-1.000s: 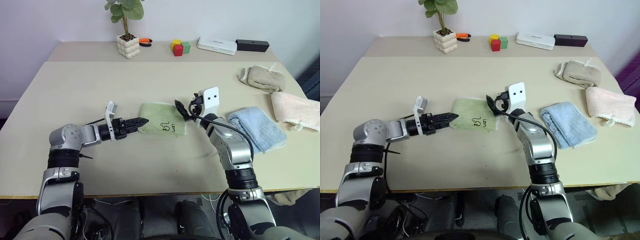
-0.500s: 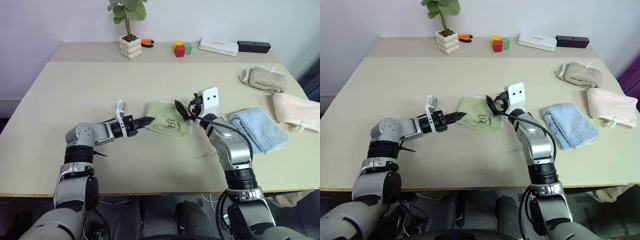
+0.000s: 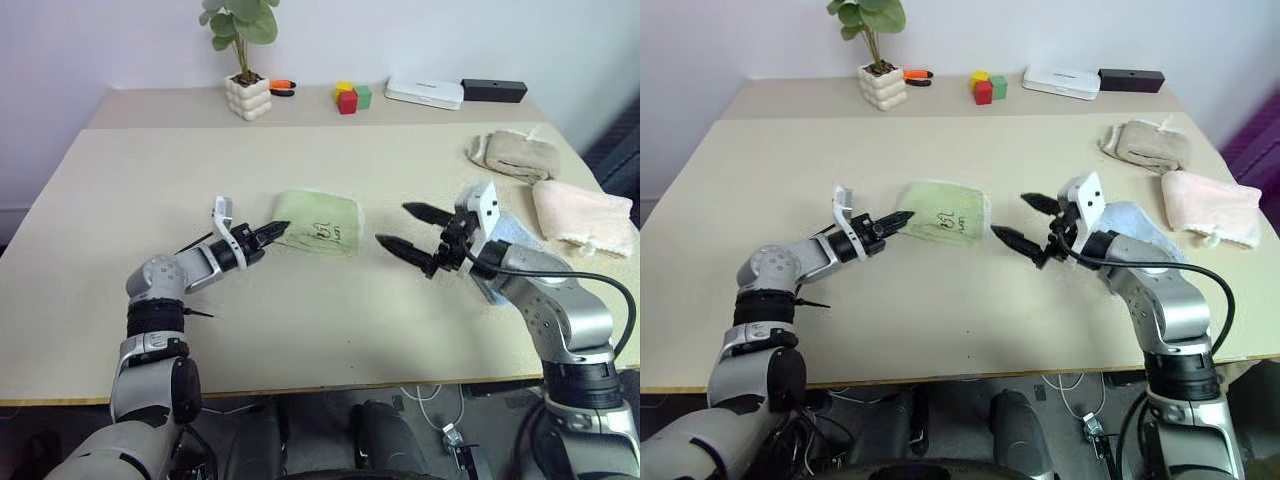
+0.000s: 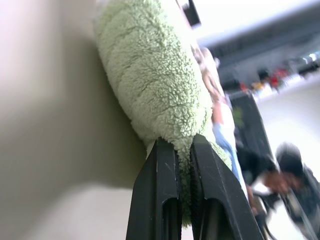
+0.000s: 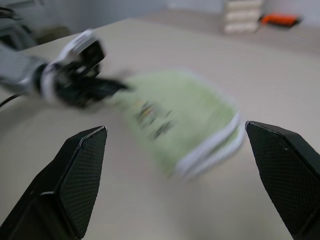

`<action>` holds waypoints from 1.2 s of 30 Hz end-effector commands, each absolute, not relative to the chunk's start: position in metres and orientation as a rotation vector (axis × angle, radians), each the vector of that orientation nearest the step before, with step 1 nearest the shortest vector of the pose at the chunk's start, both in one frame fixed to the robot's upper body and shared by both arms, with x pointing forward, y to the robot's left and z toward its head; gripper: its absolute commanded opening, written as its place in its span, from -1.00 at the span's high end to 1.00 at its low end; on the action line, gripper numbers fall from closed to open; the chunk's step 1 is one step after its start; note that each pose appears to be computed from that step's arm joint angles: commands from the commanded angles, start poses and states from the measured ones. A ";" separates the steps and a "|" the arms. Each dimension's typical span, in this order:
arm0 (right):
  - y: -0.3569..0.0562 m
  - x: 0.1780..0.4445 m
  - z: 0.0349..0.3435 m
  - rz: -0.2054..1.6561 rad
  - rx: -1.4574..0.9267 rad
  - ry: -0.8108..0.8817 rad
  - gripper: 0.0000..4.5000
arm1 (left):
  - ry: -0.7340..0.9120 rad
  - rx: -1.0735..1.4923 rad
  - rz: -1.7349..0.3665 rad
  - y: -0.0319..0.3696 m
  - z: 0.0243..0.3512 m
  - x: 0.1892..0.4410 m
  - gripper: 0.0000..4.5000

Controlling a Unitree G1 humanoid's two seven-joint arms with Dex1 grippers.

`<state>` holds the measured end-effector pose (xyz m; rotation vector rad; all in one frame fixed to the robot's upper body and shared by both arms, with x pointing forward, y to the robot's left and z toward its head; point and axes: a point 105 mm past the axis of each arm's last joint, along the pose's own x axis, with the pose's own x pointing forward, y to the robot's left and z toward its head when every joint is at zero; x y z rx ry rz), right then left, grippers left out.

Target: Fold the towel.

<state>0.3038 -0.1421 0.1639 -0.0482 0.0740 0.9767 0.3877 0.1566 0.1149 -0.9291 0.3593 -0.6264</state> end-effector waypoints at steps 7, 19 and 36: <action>-0.133 0.291 0.173 1.089 -0.061 0.067 -1.00 | -0.111 -0.960 -0.096 0.276 0.161 0.375 0.99; -0.144 0.294 0.175 1.094 -0.074 0.079 -1.00 | -0.350 -1.058 0.348 0.319 0.142 0.326 0.99; -0.147 0.296 0.184 1.078 -0.042 0.027 -1.00 | -0.337 -1.112 0.466 0.312 0.121 0.319 0.99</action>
